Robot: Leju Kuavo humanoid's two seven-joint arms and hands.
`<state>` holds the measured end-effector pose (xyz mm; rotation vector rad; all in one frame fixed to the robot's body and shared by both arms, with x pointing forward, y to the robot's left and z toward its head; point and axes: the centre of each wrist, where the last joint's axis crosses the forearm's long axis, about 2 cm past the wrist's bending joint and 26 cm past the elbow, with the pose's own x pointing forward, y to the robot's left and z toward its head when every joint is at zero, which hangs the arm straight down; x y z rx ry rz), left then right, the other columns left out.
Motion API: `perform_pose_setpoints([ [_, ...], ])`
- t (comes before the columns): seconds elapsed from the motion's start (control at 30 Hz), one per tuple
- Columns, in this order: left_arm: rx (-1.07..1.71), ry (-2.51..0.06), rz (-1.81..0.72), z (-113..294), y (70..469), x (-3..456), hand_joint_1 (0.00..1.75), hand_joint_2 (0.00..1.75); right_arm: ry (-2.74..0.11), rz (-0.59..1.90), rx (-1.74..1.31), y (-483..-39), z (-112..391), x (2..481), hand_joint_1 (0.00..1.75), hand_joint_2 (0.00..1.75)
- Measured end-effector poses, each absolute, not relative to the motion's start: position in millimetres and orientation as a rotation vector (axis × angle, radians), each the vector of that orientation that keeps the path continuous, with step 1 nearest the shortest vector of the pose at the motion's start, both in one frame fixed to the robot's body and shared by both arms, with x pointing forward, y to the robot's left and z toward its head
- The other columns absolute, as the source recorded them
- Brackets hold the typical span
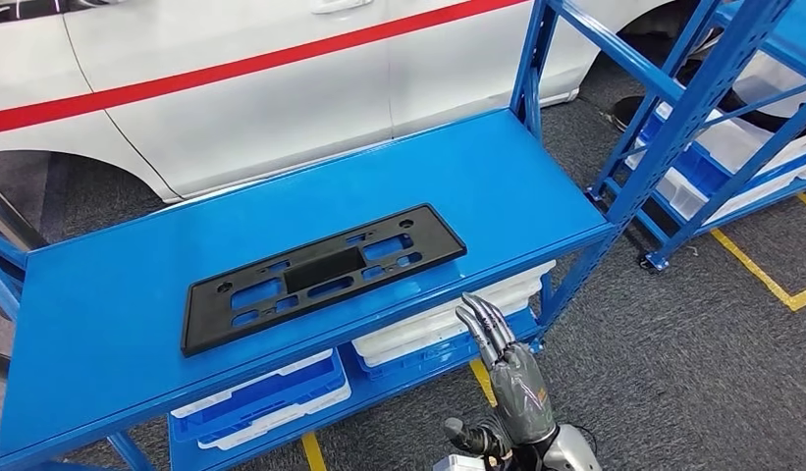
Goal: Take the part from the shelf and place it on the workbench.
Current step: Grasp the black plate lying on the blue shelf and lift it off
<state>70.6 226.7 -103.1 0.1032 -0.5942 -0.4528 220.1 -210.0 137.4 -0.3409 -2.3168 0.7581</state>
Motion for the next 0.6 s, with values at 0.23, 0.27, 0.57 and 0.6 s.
perform_pose_setpoints([
  [0.23, 0.104, -0.597, -0.453, -102.9, 226.7, 71.8, 0.00, 0.00, -2.321, 0.756, -0.343, -209.9, 138.4, 220.3, 0.00, 0.00],
  [0.27, 0.104, -0.597, -0.453, -102.9, 226.6, 71.5, 0.00, 0.00, -2.322, 0.755, -0.343, -209.9, 138.6, 220.3, 0.00, 0.00],
  [0.57, 0.102, -0.598, -0.451, -102.8, 225.7, 71.8, 0.00, 0.00, -2.322, 0.753, -0.345, -210.0, 138.6, 219.5, 0.00, 0.00],
  [0.6, 0.102, -0.598, -0.451, -102.7, 225.6, 71.9, 0.00, 0.00, -2.323, 0.753, -0.345, -210.0, 138.8, 219.7, 0.00, 0.00],
])
